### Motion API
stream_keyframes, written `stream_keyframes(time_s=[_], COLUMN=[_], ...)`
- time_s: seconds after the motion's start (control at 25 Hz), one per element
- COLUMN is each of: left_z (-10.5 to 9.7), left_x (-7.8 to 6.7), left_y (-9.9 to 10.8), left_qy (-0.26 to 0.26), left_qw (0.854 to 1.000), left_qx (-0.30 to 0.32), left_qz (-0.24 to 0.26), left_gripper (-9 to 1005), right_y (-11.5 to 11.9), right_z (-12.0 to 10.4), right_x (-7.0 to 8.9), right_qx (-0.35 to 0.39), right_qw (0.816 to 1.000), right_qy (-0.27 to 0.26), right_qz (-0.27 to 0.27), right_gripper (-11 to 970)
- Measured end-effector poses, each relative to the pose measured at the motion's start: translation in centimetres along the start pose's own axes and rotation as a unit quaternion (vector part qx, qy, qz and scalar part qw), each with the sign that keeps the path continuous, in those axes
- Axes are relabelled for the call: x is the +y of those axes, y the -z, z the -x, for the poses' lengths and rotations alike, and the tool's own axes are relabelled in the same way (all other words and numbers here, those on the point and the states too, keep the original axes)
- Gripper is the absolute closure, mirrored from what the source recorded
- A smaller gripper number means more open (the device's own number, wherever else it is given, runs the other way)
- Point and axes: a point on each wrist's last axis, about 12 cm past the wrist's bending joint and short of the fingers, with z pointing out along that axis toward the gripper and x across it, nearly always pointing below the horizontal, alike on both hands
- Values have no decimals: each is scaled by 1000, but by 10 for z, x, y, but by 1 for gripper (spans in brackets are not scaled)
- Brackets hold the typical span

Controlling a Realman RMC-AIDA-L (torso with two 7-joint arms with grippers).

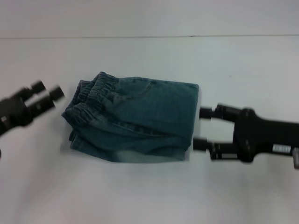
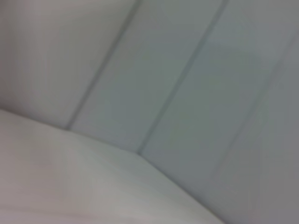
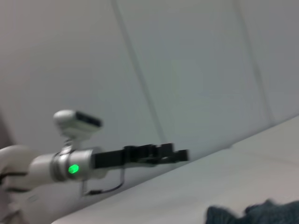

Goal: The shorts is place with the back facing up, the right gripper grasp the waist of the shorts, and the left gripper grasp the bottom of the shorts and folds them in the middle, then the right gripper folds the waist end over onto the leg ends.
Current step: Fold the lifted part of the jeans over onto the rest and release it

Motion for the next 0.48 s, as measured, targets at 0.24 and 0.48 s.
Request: stream_keyframes(time_s=[0.24,0.48], left_z=[-17,-22], left_x=[-16,-22], left_y=[4,3], left_qy=[-11,-8], left_qw=[993,988], left_qx=[88,115], left_qz=[-74,-102], left_gripper=[133,135], right_y=[-2,-12], right_z=[-10,-13], right_x=[6,4], right_qx=[52,97], right_qw=[997,992], right_qy=[-9,-32], right_qz=[50,77], right_gripper=[44,43])
